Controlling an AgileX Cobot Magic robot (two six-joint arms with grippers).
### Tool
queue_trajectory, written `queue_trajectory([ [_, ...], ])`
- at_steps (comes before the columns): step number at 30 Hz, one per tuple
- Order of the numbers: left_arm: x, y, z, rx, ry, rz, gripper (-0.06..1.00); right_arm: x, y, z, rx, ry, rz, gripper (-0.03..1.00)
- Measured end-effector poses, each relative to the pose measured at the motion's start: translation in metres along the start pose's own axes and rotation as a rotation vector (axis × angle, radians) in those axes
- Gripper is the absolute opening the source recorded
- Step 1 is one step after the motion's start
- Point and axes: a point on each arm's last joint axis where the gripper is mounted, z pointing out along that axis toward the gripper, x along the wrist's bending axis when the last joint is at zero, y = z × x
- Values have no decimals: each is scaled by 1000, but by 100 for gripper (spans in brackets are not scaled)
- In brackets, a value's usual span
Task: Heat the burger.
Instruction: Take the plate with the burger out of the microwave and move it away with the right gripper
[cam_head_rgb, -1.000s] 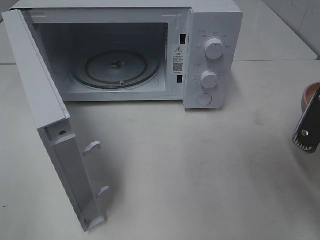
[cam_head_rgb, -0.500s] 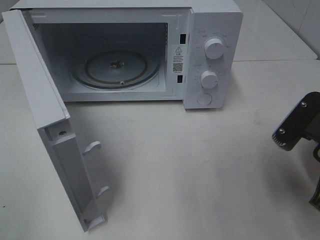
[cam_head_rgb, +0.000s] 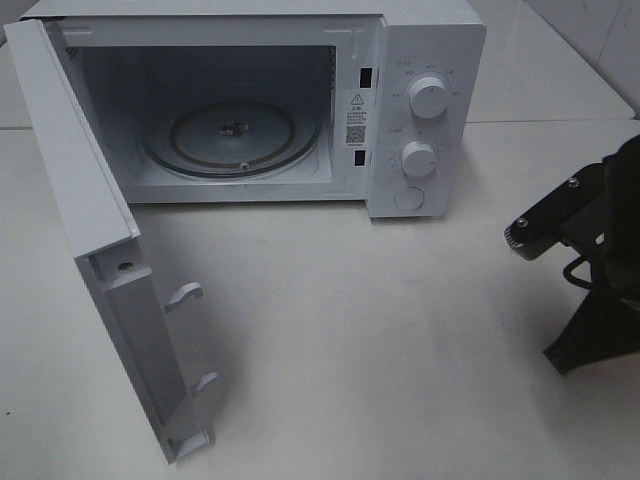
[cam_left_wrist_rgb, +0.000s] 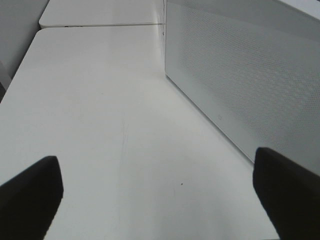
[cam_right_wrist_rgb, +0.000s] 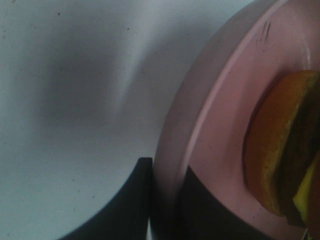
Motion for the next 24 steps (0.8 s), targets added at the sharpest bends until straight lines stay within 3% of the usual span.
queue_trajectory([
  [4, 0, 0, 0, 0, 0, 0, 97, 10, 5, 10, 39, -23, 85, 10],
  [12, 0, 0, 0, 0, 0, 0, 97, 28, 6, 32, 114, -64, 88, 10],
  [24, 0, 0, 0, 0, 0, 0, 97, 47, 9, 55, 114, -94, 113, 10],
])
